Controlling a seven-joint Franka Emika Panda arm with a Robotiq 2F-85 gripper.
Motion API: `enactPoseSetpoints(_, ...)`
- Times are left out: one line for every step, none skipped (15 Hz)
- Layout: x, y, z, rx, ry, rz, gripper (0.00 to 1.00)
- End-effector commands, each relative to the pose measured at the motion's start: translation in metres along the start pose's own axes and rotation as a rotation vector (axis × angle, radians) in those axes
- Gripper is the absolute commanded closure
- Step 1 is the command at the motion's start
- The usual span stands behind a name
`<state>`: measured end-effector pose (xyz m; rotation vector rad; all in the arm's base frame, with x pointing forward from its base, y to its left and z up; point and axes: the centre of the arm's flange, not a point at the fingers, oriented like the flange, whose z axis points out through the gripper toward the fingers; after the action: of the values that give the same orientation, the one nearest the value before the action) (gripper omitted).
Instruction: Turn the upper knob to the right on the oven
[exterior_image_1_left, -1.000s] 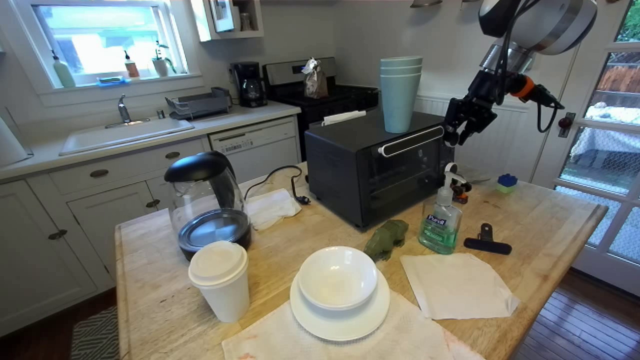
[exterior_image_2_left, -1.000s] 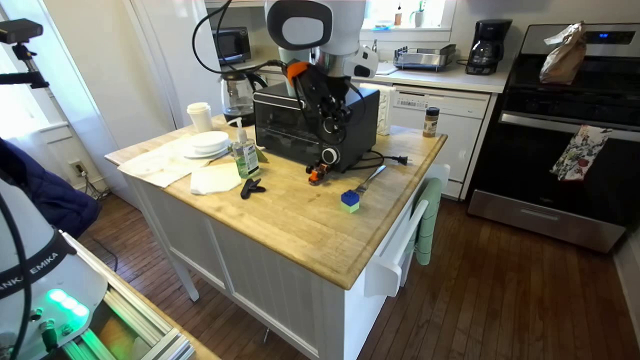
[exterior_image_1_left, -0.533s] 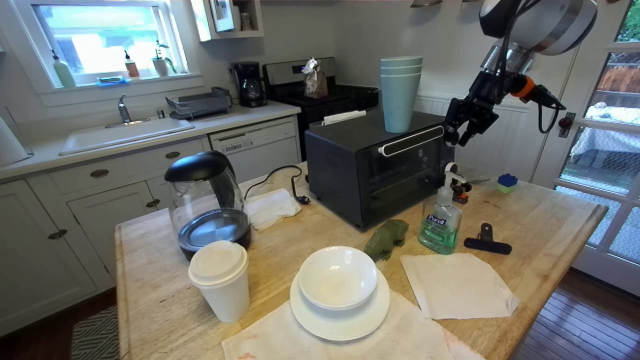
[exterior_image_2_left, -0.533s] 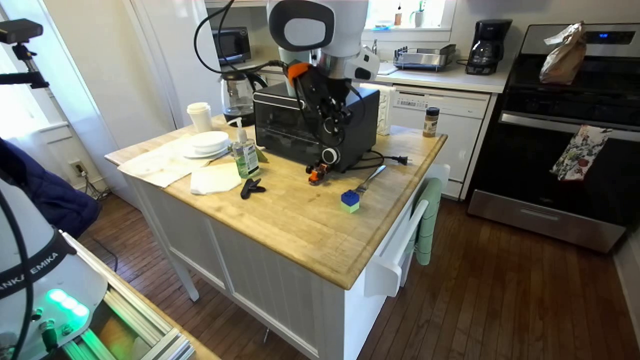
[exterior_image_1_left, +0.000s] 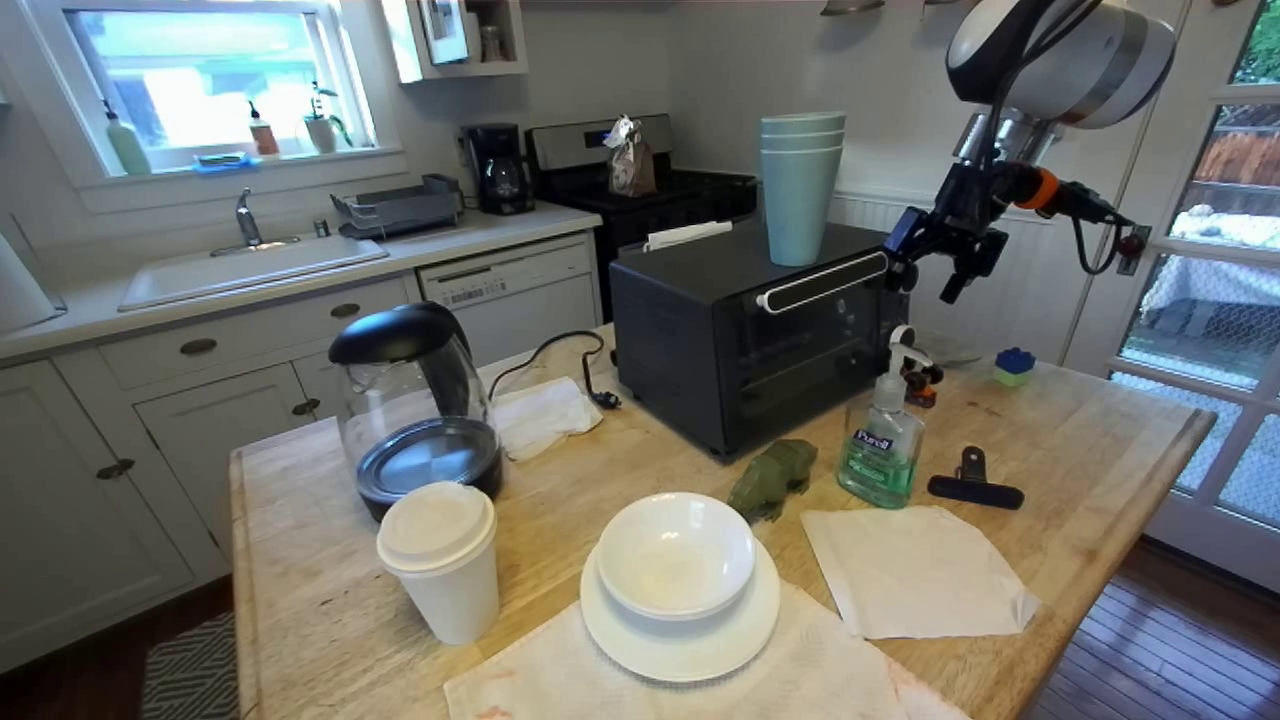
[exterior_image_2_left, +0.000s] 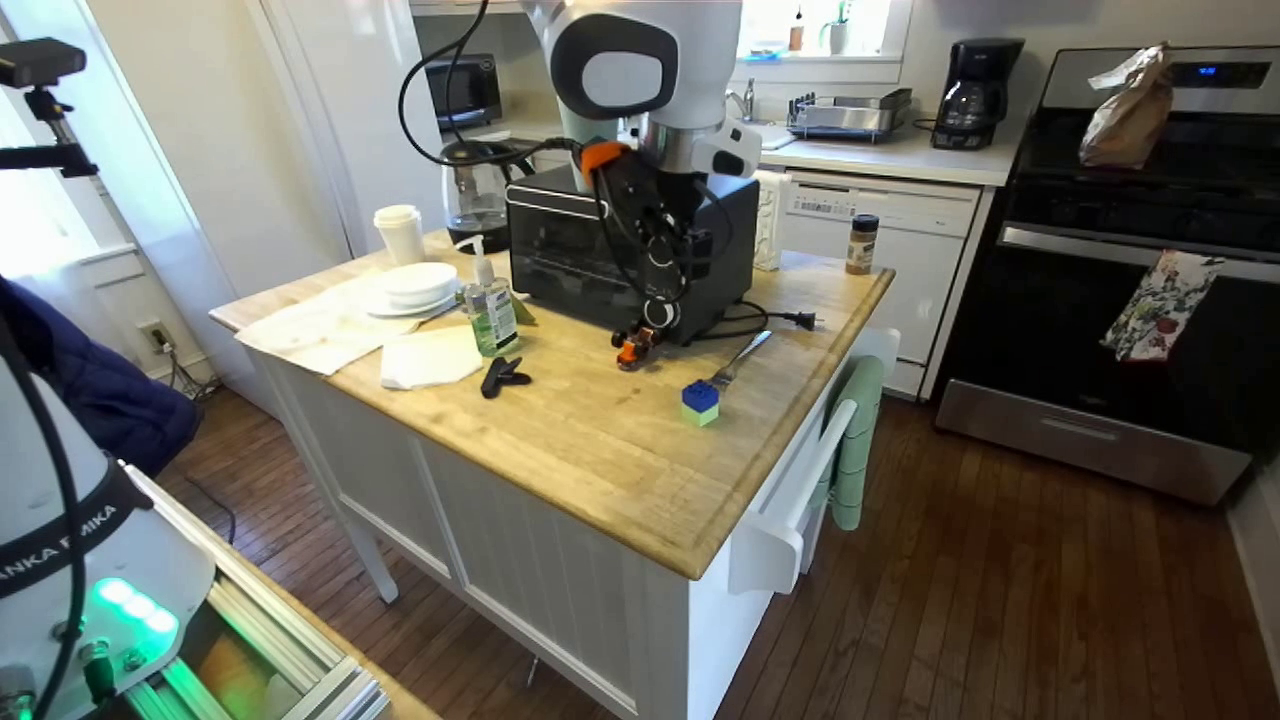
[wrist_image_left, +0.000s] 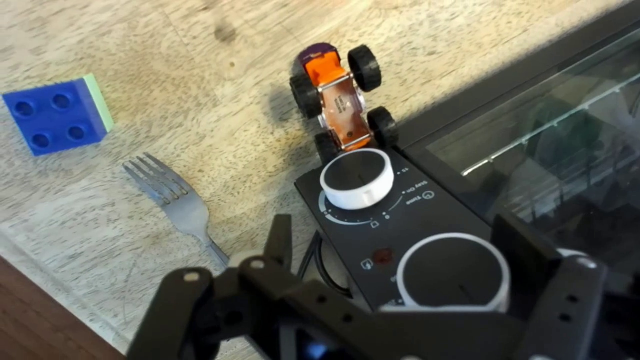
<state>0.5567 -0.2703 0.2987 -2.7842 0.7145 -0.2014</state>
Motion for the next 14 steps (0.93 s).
enactPoseSetpoints(0.012,0.004,0.003,-0.038,-0.024,-0.057,0.00)
enactPoseSetpoints(0.012,0.003,0.002,-0.044,-0.026,-0.069,0.00)
enactPoseSetpoints(0.012,0.001,0.001,-0.048,-0.029,-0.084,0.00)
enactPoseSetpoints(0.012,0.000,-0.001,-0.050,-0.029,-0.099,0.00)
enactPoseSetpoints(0.011,-0.002,-0.003,-0.057,-0.026,-0.111,0.00)
enactPoseSetpoints(0.012,-0.003,-0.005,-0.063,-0.023,-0.122,0.00)
enactPoseSetpoints(0.012,-0.004,-0.008,-0.074,-0.019,-0.133,0.00)
enactPoseSetpoints(0.012,-0.005,-0.010,-0.092,-0.015,-0.139,0.00)
enactPoseSetpoints(0.013,-0.005,-0.013,-0.113,-0.011,-0.147,0.00)
enactPoseSetpoints(0.013,-0.005,-0.016,-0.132,-0.010,-0.157,0.00)
enactPoseSetpoints(0.013,-0.006,-0.018,-0.147,-0.016,-0.170,0.00)
enactPoseSetpoints(0.014,-0.006,-0.018,-0.170,-0.022,-0.180,0.00)
enactPoseSetpoints(0.014,-0.006,-0.019,-0.187,-0.026,-0.188,0.00)
enactPoseSetpoints(0.014,-0.008,-0.020,-0.199,-0.023,-0.196,0.00)
